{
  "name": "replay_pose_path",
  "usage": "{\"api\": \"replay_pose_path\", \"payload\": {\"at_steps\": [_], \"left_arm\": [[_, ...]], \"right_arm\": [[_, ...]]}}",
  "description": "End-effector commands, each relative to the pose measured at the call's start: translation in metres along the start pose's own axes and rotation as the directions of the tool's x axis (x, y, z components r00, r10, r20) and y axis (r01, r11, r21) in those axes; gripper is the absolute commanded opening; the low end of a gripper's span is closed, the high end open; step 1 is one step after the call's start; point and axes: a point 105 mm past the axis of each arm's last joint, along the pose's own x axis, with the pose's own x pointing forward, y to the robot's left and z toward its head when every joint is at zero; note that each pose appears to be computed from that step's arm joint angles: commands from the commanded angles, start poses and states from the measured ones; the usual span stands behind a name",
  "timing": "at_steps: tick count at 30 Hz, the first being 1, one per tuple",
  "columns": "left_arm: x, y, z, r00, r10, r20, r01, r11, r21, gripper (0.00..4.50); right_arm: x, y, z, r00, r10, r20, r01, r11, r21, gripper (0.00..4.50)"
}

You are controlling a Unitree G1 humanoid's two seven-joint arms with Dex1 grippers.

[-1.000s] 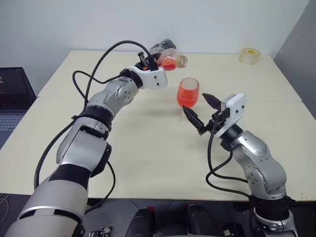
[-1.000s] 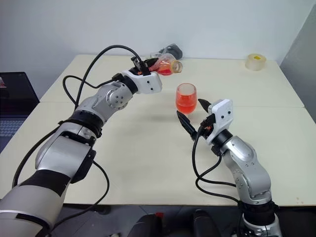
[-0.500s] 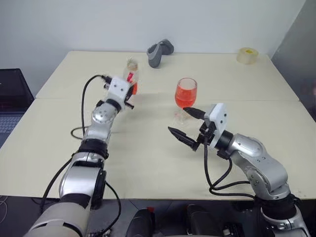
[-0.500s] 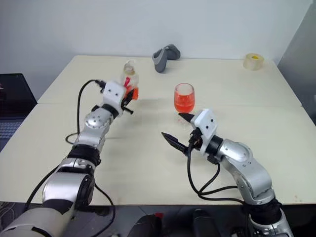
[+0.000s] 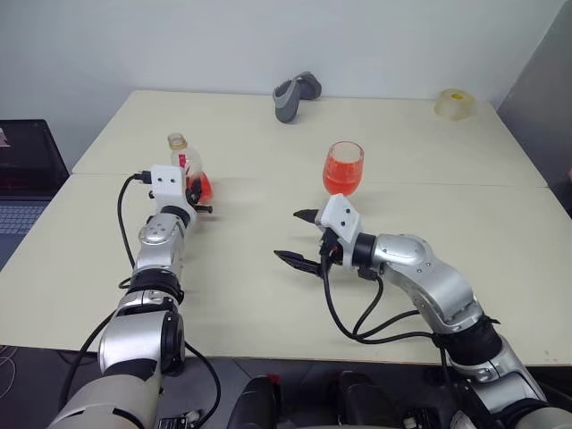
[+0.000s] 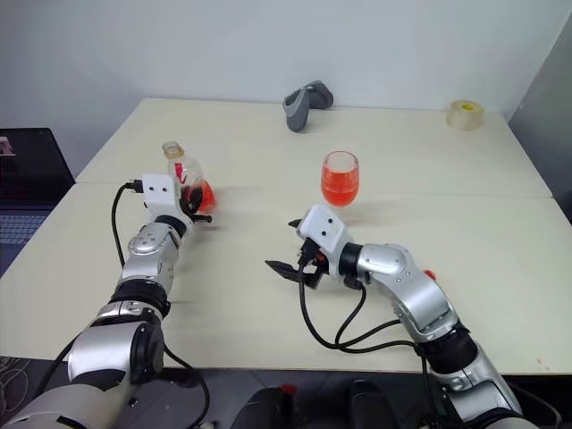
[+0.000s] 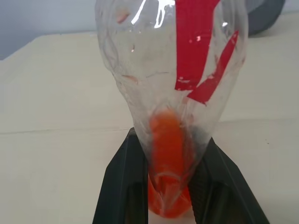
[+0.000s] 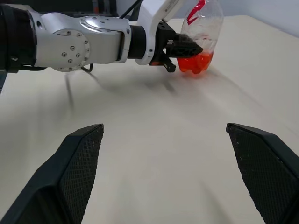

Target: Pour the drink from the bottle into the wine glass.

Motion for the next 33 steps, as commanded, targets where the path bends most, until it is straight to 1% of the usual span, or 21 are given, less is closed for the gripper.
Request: {"api": "replay_pose_path", "payload": {"at_steps": [1,4,6,8,10,12,16,23,24,26,29,31,32,33], "left_arm": [[0.004,0.003,0.015,0.999,-0.007,0.040,0.006,1.000,0.011,0.74],[0.004,0.002,0.013,0.999,-0.016,0.032,0.015,0.999,0.030,0.74],[0.002,-0.002,0.011,0.998,-0.047,0.039,0.045,0.998,0.044,1.45],[0.000,-0.004,0.011,0.996,-0.070,0.054,0.066,0.996,0.060,2.04],[-0.001,-0.005,0.011,0.994,-0.087,0.068,0.083,0.995,0.057,2.78],[-0.003,-0.005,0.011,0.992,-0.095,0.079,0.090,0.994,0.057,3.27],[-0.008,-0.001,0.011,0.991,-0.092,0.100,0.087,0.994,0.062,4.48],[-0.028,0.009,0.014,0.986,-0.089,0.138,0.076,0.992,0.096,4.48],[-0.034,0.008,0.015,0.985,-0.098,0.139,0.083,0.990,0.111,4.48],[-0.049,0.009,0.015,0.987,-0.079,0.138,0.061,0.990,0.130,4.48],[-0.067,0.015,0.013,0.992,0.006,0.126,-0.023,0.991,0.129,4.48],[-0.079,0.017,0.010,0.992,0.057,0.115,-0.073,0.987,0.142,4.48],[-0.085,0.016,0.008,0.991,0.070,0.113,-0.085,0.987,0.138,4.48],[-0.088,0.014,0.007,0.991,0.077,0.110,-0.092,0.987,0.134,4.48]], "right_arm": [[0.003,0.001,0.013,0.999,0.020,0.032,-0.019,0.999,-0.033,4.50],[0.003,0.002,0.015,0.999,0.022,0.040,-0.021,1.000,-0.023,4.50],[0.002,0.002,0.017,0.998,0.010,0.055,-0.010,1.000,0.008,4.50],[0.001,0.001,0.019,0.998,-0.008,0.067,0.006,0.999,0.037,4.50],[0.000,0.001,0.020,0.997,-0.021,0.071,0.017,0.998,0.053,4.50],[0.000,0.001,0.021,0.997,-0.030,0.077,0.025,0.998,0.063,4.50],[-0.002,0.004,0.023,0.996,-0.031,0.086,0.024,0.997,0.076,4.50],[-0.028,0.000,0.019,0.994,-0.053,0.092,0.043,0.993,0.106,4.50],[-0.034,-0.001,0.016,0.994,-0.069,0.089,0.059,0.992,0.109,4.50],[-0.047,-0.009,0.004,0.985,-0.158,0.068,0.149,0.982,0.118,4.50],[-0.062,-0.025,-0.013,0.944,-0.326,0.053,0.316,0.939,0.138,4.50],[-0.074,-0.040,-0.023,0.875,-0.478,0.073,0.460,0.870,0.178,4.50],[-0.080,-0.046,-0.029,0.838,-0.540,0.078,0.519,0.834,0.189,4.50],[-0.084,-0.049,-0.033,0.814,-0.575,0.082,0.553,0.811,0.192,4.50]]}}
